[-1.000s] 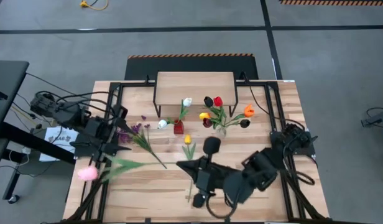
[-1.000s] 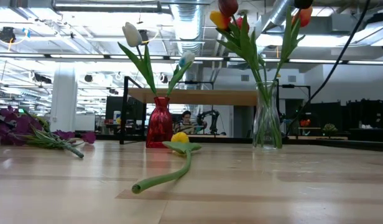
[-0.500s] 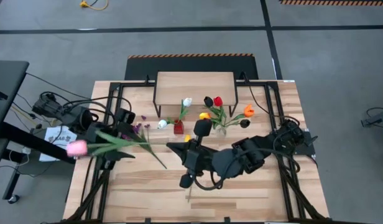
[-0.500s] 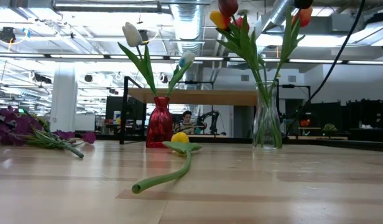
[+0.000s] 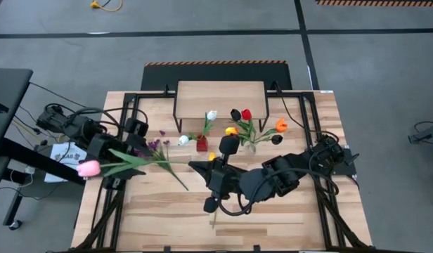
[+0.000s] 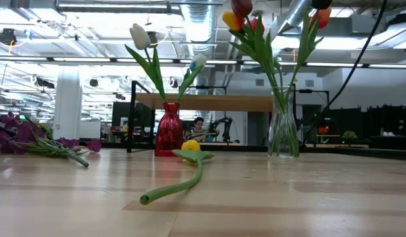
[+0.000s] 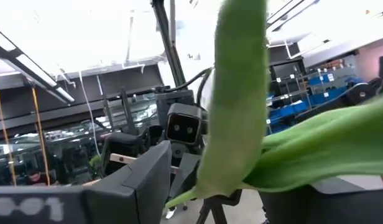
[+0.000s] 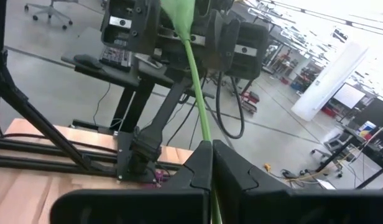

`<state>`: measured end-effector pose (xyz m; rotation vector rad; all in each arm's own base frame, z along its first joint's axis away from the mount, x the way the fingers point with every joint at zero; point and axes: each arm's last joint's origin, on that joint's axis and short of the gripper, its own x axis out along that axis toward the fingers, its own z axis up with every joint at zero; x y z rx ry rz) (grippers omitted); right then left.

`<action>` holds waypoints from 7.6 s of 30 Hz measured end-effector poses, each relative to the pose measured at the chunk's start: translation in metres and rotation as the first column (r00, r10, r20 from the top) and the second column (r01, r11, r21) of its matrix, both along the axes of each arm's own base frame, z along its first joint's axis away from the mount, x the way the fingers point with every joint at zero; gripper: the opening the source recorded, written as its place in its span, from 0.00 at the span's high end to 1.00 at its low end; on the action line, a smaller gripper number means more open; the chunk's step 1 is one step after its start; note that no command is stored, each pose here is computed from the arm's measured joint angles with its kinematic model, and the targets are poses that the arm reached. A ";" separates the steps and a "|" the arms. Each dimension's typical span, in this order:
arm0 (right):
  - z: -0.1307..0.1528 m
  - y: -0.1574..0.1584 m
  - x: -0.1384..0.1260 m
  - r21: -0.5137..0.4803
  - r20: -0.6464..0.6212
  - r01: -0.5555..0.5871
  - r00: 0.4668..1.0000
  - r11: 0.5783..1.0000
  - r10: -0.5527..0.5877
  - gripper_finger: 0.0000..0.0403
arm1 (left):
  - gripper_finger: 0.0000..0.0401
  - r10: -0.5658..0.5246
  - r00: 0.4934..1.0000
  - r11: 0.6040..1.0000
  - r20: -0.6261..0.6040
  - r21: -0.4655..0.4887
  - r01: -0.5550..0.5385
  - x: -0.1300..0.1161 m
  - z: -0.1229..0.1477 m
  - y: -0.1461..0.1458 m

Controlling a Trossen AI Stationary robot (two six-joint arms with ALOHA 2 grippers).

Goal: Pick and place flowers into a vace then onto a shelf
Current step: Put the pink flower into the transparent vase

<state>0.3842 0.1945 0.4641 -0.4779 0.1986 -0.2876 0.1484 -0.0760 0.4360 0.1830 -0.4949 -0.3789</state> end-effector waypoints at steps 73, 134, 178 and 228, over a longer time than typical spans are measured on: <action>-0.012 0.066 -0.151 -0.051 -0.154 0.101 0.982 0.994 -0.107 0.71 | 1.00 0.339 0.774 0.937 -0.535 0.123 -0.326 0.016 0.096 0.015; -0.019 0.057 -0.176 0.135 -0.567 -0.184 0.792 0.974 0.228 0.71 | 1.00 0.032 0.713 0.986 -0.700 -0.094 -0.137 0.247 -0.011 0.221; 0.011 0.039 -0.215 0.236 -0.514 -0.279 0.777 0.931 0.363 0.71 | 1.00 0.187 0.601 0.970 -0.777 0.047 -0.240 0.291 -0.052 0.178; 0.011 0.040 -0.216 0.237 -0.515 -0.281 0.775 0.930 0.366 0.71 | 0.66 0.069 0.516 0.995 -0.854 0.019 -0.102 0.285 -0.051 0.160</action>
